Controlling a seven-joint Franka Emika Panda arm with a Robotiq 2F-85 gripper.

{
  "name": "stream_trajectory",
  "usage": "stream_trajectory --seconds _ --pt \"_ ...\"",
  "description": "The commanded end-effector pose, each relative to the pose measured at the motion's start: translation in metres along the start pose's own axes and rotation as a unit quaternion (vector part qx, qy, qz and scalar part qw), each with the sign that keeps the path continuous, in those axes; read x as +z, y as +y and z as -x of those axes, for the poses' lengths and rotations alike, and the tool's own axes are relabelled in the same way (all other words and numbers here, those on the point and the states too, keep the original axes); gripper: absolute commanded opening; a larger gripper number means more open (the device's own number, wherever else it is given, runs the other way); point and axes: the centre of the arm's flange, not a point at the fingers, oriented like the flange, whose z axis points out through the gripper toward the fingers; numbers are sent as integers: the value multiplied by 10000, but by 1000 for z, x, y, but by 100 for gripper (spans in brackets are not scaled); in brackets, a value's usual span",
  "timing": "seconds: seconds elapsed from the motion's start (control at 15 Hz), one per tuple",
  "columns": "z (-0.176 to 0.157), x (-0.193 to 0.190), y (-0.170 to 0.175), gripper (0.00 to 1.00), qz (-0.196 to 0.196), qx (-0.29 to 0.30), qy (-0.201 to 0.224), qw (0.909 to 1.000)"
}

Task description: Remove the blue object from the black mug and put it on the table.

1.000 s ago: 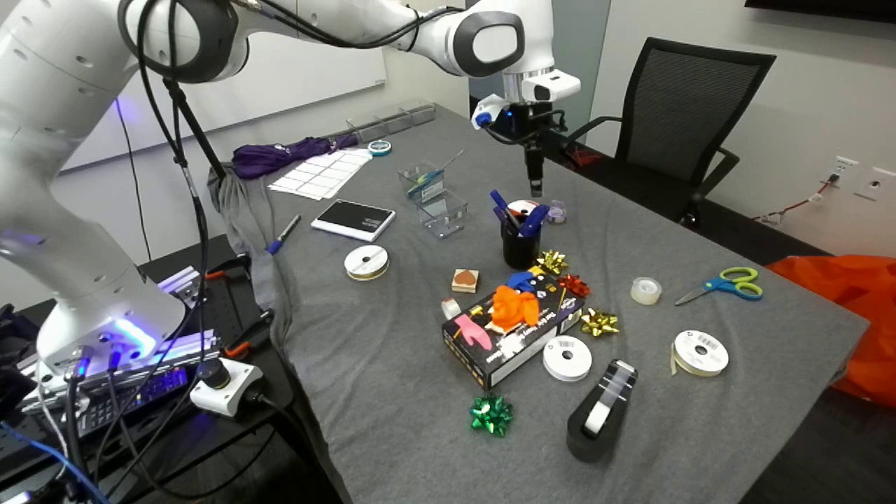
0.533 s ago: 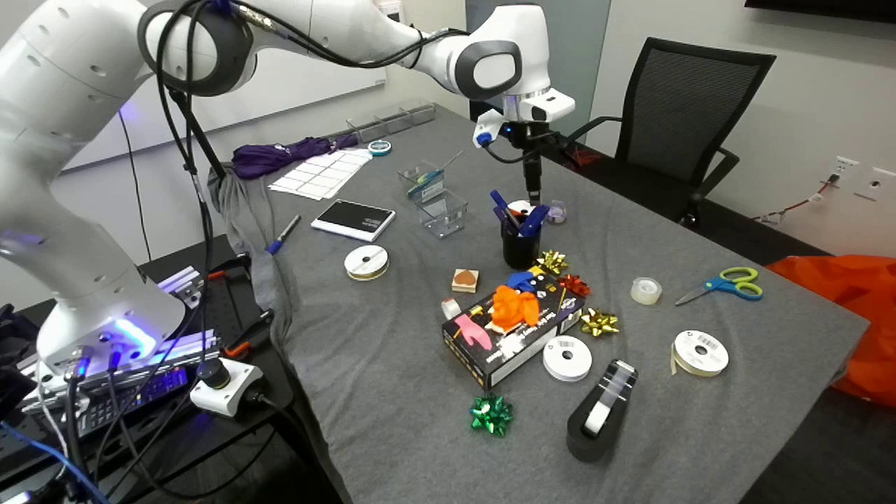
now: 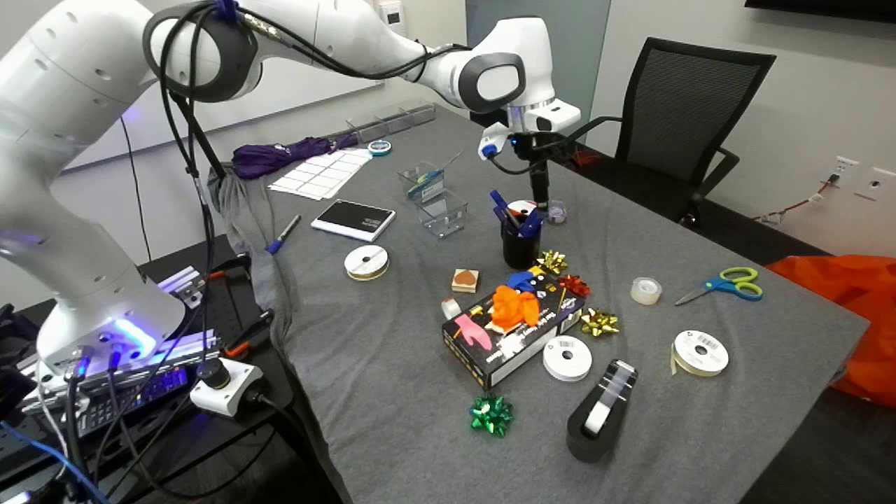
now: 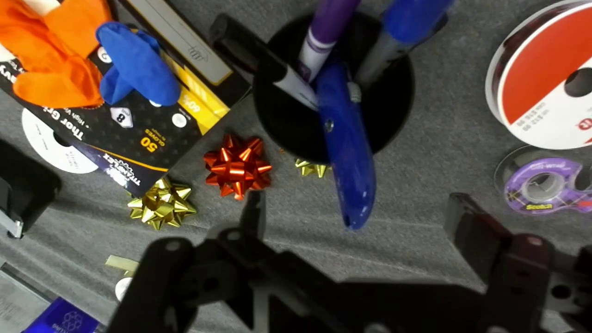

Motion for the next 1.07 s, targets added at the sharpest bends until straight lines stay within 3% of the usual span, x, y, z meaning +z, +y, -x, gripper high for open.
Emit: stream_trajectory --seconds 0.0,0.4,0.6,1.0 --pt "-6 14 3 100 145 -28 136 9998" --pt "5 27 2 100 221 -125 161 9995" --pt "9 28 1 68 210 -192 146 9995" --pt "13 23 2 23 145 -282 147 9994"
